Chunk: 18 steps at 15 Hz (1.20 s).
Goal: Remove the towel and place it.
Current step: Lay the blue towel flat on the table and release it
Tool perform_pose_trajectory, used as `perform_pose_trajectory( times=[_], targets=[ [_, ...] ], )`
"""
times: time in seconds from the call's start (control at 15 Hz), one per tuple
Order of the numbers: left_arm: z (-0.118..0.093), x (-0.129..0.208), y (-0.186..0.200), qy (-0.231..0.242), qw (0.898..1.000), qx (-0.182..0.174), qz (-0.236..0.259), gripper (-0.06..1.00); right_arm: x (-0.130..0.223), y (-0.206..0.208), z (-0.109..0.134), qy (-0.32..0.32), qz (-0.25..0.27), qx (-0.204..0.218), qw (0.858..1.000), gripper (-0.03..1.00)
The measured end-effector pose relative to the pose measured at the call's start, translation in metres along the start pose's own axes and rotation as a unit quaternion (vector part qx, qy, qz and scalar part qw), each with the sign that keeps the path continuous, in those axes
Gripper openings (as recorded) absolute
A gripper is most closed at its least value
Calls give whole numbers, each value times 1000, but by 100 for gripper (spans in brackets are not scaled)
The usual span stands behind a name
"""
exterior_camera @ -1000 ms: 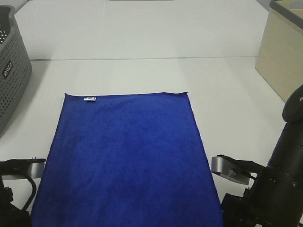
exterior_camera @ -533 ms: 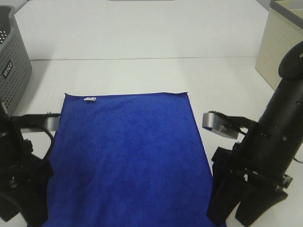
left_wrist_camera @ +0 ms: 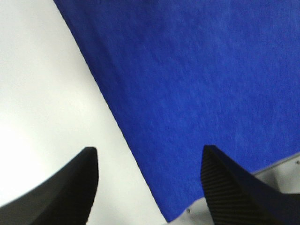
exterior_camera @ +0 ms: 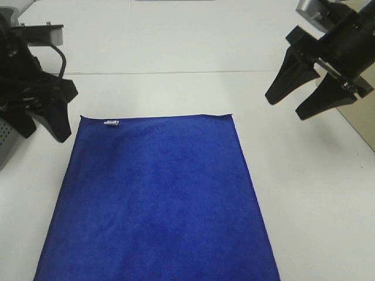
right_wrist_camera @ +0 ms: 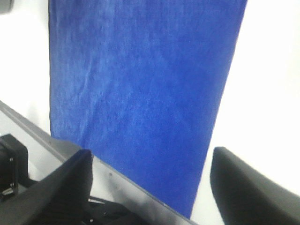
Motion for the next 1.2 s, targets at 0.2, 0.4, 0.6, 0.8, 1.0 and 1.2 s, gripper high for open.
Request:
perform_pose_trajectory(
  times=[0.2, 0.4, 0.6, 0.8, 1.0, 1.2],
  targets=[
    [15, -40, -7, 29, 999, 0, -21, 60, -35, 13, -12, 18, -35, 16, 999, 70],
    [32, -71, -26, 60, 998, 5, -29, 60, -64, 5, -32, 24, -43, 20, 999, 70],
    [35, -93, -48, 68, 997, 8, -30, 60, -87, -12, -56, 36, -39, 22, 998, 70],
    [40, -115, -73, 78, 997, 10, -23, 60, -100, -30, -76, 45, -26, 16, 999, 70],
    [55, -132, -85, 103, 994, 27, -17, 60, -103, -46, -92, 42, -13, 16, 999, 70],
    [69, -139, -90, 112, 993, 26, -9, 60, -101, -61, -104, 37, 1, 15, 999, 70]
  ],
)
Point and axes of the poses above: a point on each arm's last joint axis where the gripper is mounted, y pointing back along that axis away from the gripper, z along the wrist's bending axis when the last joint is at zero, x = y × z, the point moved 4 cm from there along -y, pointing out along that axis toward the gripper, and after that the axes turned 15 degrees about y, right-handed, at the moved point
